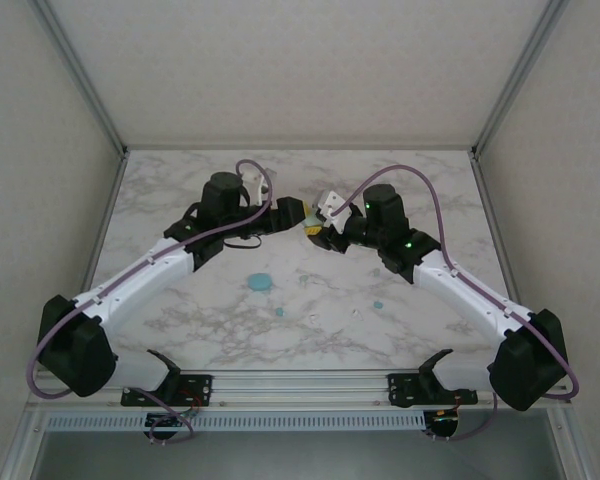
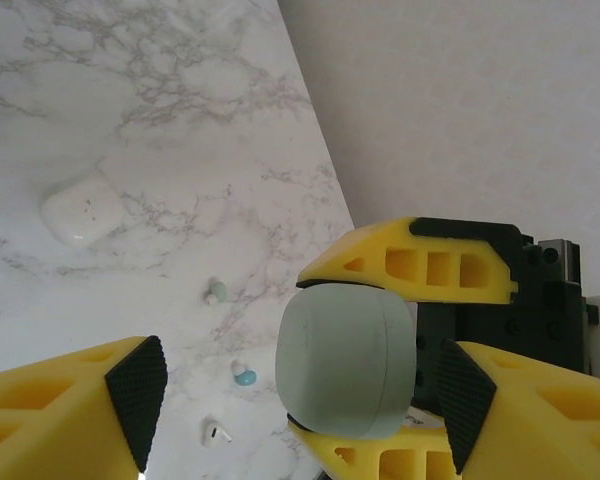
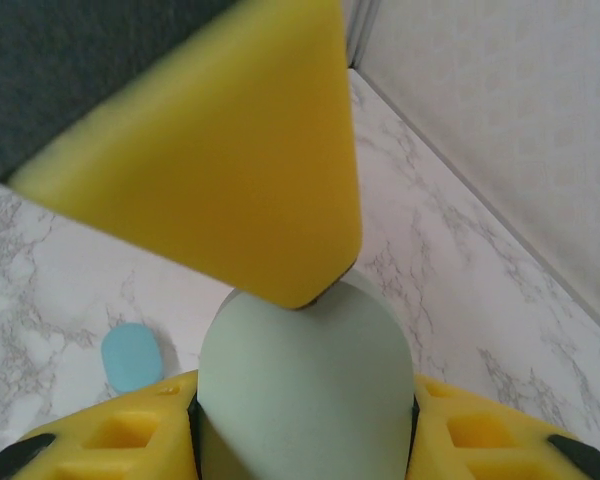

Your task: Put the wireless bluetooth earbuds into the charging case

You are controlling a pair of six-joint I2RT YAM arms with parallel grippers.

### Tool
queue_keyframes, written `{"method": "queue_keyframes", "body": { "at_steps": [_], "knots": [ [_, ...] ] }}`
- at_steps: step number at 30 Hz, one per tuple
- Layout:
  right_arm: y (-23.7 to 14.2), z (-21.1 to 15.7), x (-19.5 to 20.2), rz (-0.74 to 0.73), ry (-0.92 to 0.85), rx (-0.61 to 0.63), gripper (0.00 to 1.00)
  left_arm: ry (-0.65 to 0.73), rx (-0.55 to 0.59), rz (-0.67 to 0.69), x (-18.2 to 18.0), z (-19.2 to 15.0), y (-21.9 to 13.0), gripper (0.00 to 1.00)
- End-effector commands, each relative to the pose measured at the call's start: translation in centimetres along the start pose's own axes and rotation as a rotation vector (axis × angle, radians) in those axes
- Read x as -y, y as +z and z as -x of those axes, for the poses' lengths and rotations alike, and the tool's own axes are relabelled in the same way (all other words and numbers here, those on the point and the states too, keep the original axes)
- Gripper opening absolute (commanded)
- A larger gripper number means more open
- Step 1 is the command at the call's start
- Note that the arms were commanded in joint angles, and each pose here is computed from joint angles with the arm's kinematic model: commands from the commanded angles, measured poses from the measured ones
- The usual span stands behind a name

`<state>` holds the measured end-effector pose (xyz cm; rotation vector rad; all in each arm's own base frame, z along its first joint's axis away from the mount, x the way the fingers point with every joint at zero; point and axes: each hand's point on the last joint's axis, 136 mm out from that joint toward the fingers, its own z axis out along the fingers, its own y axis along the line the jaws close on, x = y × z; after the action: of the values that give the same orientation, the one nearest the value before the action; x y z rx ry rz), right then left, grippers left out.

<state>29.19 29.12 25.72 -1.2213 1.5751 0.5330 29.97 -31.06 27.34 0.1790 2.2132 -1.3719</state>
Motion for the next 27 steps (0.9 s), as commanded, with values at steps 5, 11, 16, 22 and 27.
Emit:
{"method": "queue_keyframes", "body": {
  "at_steps": [5,11,16,22,27],
  "knots": [
    [-0.2,0.8,-0.1,-0.016,0.011,0.039,0.36,0.025,-0.057,-0.037,1.9,-0.3,0.7,0.69],
    [-0.3,1.0,0.1,-0.026,0.024,0.051,0.36,0.019,-0.092,-0.028,1.6,-1.0,1.3,0.63],
    [-0.3,0.9,0.2,-0.037,0.031,0.048,0.37,0.021,-0.094,-0.019,1.5,-1.1,1.3,0.49],
    [-0.3,0.7,-0.2,-0.011,0.016,0.035,0.38,0.023,-0.080,-0.017,1.7,-0.7,1.3,0.34],
    [-0.7,0.9,0.2,-0.043,0.018,0.054,0.51,-0.027,-0.032,0.010,1.3,0.2,1.2,0.21]
  ]
}}
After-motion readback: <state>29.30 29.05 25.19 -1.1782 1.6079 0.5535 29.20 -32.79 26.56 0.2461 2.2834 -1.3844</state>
